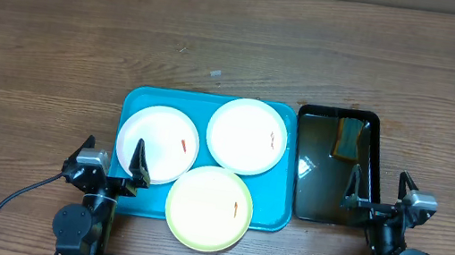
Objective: Clean dirty plates on tray and stack at the side
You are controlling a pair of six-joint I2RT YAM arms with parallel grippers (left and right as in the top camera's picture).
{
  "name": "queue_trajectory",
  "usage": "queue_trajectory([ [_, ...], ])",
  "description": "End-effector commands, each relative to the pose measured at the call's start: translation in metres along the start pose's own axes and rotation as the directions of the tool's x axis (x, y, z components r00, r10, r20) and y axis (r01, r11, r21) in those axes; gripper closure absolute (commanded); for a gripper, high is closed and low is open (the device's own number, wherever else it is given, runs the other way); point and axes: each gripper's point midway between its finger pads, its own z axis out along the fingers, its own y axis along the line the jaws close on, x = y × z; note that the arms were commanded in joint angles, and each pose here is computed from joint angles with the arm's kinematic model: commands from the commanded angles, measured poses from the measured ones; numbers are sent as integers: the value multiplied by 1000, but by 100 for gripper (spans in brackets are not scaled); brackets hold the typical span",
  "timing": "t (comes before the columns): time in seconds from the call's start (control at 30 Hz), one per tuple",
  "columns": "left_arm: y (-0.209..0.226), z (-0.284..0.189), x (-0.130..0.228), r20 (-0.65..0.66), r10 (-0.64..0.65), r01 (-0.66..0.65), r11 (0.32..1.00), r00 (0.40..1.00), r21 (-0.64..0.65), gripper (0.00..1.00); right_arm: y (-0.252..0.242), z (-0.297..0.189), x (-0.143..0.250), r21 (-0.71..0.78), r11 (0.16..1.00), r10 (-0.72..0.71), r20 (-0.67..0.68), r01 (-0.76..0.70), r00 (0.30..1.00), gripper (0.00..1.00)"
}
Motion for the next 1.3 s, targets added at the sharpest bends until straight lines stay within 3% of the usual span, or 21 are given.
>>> queue_trajectory([
  [0.0, 0, 0, -5, 24, 6, -6, 1000, 1000, -4, 0, 2, 0, 2, -11, 1000, -4, 1, 4, 1000, 0],
  [0.3, -41, -5, -13, 36, -7, -1, 973, 999, 229, 0, 2, 0, 2, -11, 1000, -4, 1, 4, 1000, 0],
  [0.9, -46, -10, -18, 3, -30, 28, 969, 1000, 245, 0, 2, 0, 2, -11, 1000, -4, 1, 4, 1000, 0],
  [1.03, -47, -17, -36, -1, -30, 29, 973, 1000, 229, 0, 2, 0, 2, -11, 1000, -4, 1, 4, 1000, 0],
  [1.27, -56, -30, -105, -39, 71, -62, 978, 997, 198, 0, 2, 0, 2, -11, 1000, -4, 1, 4, 1000, 0],
])
